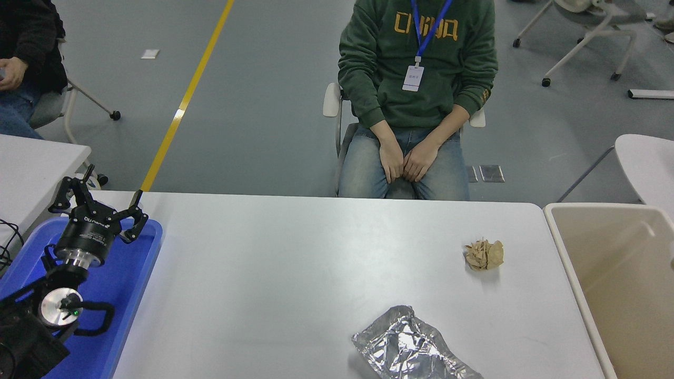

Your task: Clean the table surface

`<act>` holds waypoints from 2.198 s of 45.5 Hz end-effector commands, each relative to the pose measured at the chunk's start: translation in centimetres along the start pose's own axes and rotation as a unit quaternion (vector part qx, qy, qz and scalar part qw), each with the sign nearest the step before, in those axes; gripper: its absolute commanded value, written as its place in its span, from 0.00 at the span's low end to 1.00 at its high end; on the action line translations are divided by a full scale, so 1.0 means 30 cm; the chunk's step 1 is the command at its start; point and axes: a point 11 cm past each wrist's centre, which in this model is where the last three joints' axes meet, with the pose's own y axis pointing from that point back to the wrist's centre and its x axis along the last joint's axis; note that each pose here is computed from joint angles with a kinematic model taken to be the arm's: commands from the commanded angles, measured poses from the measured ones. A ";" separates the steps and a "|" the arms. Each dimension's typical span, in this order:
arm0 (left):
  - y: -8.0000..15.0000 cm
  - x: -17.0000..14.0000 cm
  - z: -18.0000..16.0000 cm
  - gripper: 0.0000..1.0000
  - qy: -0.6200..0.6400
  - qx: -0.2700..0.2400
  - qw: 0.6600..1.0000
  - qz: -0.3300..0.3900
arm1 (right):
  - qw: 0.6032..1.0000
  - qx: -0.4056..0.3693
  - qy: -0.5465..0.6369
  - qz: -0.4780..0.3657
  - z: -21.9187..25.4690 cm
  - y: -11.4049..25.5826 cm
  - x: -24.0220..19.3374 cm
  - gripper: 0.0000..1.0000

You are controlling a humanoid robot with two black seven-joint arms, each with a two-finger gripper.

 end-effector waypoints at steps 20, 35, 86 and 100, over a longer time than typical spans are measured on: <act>0.000 0.000 0.000 1.00 0.000 0.000 1.000 0.000 | 0.996 -0.068 -0.055 0.033 -0.026 -0.136 -0.337 0.00; 0.000 0.000 0.000 1.00 0.000 0.000 1.000 0.000 | 0.995 -0.077 -0.056 0.030 -0.027 -0.136 -0.347 0.00; 0.000 0.000 0.000 1.00 0.000 0.000 1.000 0.000 | 0.934 0.085 -0.339 0.078 -0.214 0.085 0.131 1.00; 0.000 0.000 0.000 1.00 0.000 0.000 1.000 0.000 | 0.899 0.204 -0.386 -0.003 -0.494 0.183 0.100 1.00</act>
